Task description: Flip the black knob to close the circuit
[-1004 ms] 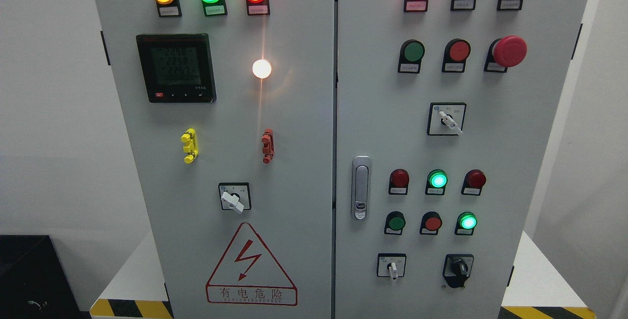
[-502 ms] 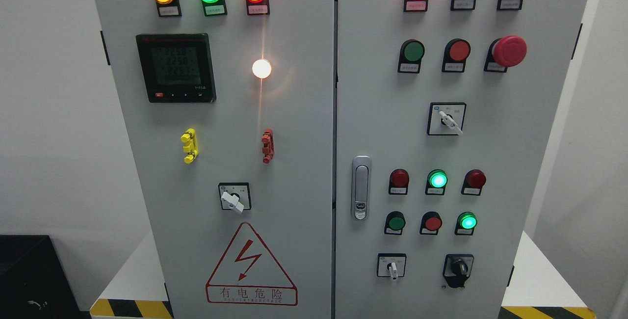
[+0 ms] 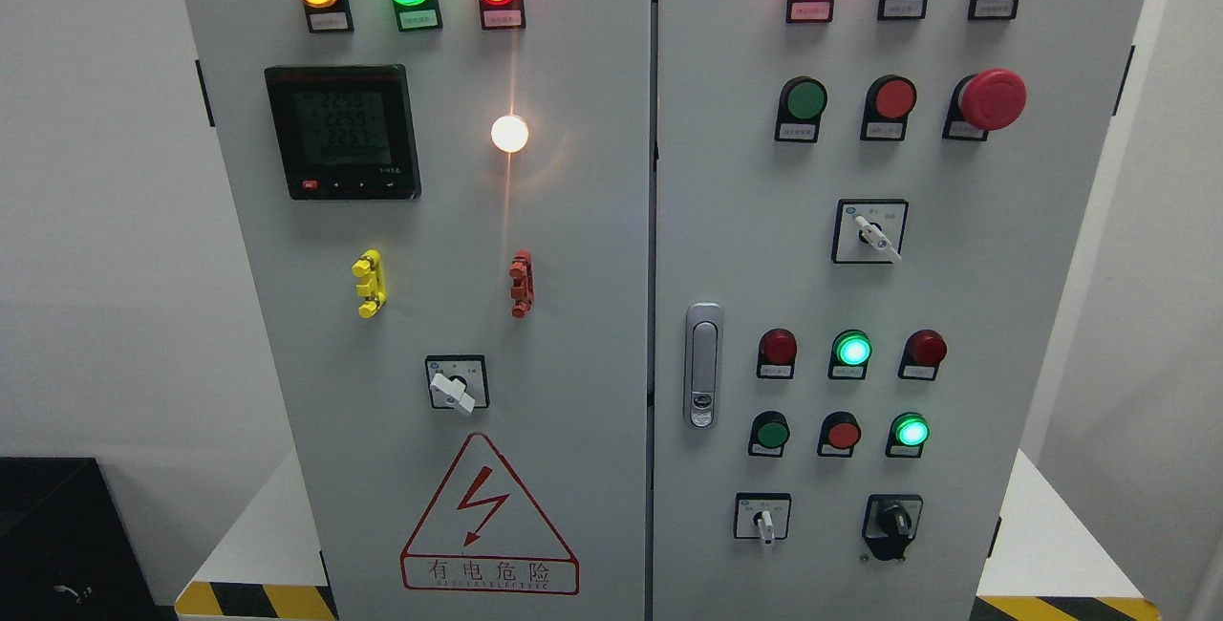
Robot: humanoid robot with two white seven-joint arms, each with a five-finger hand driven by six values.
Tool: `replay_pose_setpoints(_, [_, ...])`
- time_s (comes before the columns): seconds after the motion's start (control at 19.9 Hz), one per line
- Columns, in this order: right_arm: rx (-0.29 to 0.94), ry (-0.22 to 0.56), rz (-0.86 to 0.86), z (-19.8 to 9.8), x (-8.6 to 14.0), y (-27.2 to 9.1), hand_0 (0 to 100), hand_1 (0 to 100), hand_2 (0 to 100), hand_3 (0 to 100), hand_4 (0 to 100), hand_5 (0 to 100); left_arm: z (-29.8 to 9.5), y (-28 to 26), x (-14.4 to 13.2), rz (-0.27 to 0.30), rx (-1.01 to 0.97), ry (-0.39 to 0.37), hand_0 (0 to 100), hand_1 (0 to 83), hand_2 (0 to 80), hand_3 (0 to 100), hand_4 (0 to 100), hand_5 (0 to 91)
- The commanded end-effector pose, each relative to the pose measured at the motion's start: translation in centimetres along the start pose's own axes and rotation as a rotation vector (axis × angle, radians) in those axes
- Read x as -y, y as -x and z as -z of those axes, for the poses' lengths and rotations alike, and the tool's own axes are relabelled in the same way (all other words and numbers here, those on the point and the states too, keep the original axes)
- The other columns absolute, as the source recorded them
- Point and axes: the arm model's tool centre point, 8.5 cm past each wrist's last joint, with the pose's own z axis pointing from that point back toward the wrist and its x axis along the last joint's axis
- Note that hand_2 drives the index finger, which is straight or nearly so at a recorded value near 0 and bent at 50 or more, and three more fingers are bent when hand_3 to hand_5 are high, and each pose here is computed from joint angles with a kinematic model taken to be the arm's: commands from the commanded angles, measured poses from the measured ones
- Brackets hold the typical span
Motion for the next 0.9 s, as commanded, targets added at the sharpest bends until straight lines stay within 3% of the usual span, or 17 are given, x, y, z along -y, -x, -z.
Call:
replay_pose_setpoints(0.0, [0.063,0.075,0.052,0.0,3.2,-3.9,0,1,89,100,88,91,0.0,0.6,0.2,-0.002,0.002,0.003,12,55.6,0.0,0,0,0.0])
replay_pose_setpoints(0.55, [0.086,0.129,0.048,1.2,5.2,-5.9,0,1,89,100,88,92,0.0,0.6,0.2,-0.002,0.002,0.003,12,55.6,0.0,0,0,0.0])
replay_pose_setpoints(0.85, [0.082,0.112,0.036,2.4,4.9,-6.2,0,1,89,100,88,92,0.0,0.6,0.2,-0.002,0.002,0.003,12,55.6,0.0,0,0,0.0])
